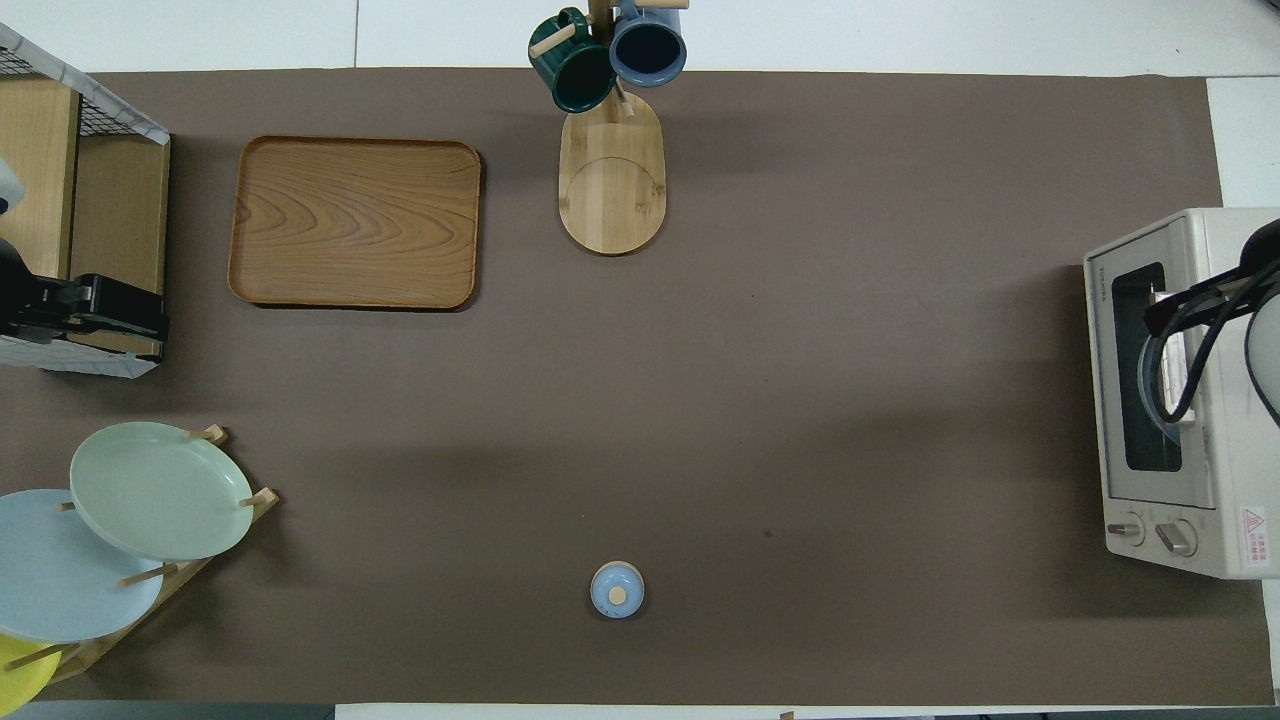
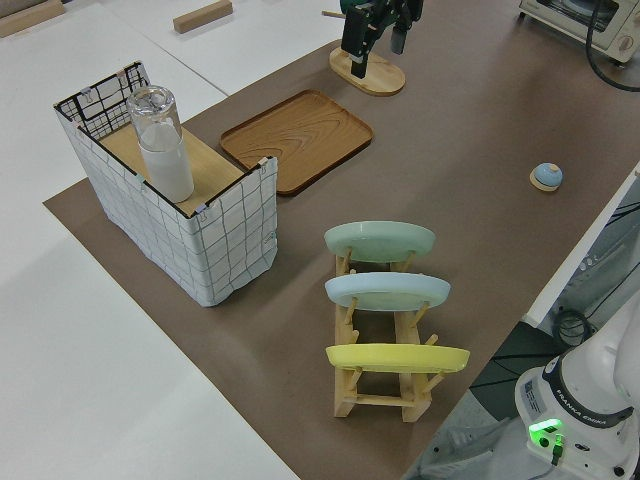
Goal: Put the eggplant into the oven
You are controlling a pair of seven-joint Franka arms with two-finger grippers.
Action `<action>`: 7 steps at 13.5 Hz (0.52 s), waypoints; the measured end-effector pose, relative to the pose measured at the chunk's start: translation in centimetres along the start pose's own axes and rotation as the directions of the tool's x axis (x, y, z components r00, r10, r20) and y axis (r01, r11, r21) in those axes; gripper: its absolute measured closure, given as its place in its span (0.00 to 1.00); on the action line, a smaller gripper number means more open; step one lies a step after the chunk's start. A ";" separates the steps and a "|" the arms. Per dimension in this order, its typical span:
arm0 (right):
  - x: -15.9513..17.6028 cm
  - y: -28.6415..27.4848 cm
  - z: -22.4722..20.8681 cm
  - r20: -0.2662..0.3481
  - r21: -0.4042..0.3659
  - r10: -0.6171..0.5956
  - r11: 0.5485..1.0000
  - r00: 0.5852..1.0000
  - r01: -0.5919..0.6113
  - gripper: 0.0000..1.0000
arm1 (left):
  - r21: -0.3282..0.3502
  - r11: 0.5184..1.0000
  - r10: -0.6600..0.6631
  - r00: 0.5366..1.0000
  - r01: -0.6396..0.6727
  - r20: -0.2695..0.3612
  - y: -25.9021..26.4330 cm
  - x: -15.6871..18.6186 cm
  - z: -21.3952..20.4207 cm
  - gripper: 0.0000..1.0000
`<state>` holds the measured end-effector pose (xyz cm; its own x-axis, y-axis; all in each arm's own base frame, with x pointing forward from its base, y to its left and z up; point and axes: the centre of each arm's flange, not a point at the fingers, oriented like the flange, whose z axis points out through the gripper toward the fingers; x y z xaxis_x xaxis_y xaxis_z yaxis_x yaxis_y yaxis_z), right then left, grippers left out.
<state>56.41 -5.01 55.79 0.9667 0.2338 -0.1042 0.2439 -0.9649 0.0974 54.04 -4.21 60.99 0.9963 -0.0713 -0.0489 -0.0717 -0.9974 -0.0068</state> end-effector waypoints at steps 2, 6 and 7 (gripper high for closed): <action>0.2 0.0 0.1 0.003 0.017 0.058 0.998 0.998 -0.058 0.11 | 0.000 1.000 0.000 1.000 0.000 0.000 0.0 0.0 0.0 0.00; 1.5 -2.4 -0.6 0.025 0.041 0.121 0.992 0.992 -0.122 0.00 | 0.000 1.000 0.000 1.000 0.000 0.000 0.0 0.0 0.0 0.00; 1.7 -3.3 -0.9 0.023 0.035 0.124 0.992 0.992 -0.125 0.00 | 0.000 1.000 0.000 1.000 0.000 0.000 0.0 0.0 0.0 0.00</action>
<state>57.34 -1.32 56.21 0.9874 0.1097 -0.1139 0.1186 -0.9901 0.0748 54.04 -4.21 60.99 0.9963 -0.0713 -0.0489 -0.0717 -0.9974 -0.0069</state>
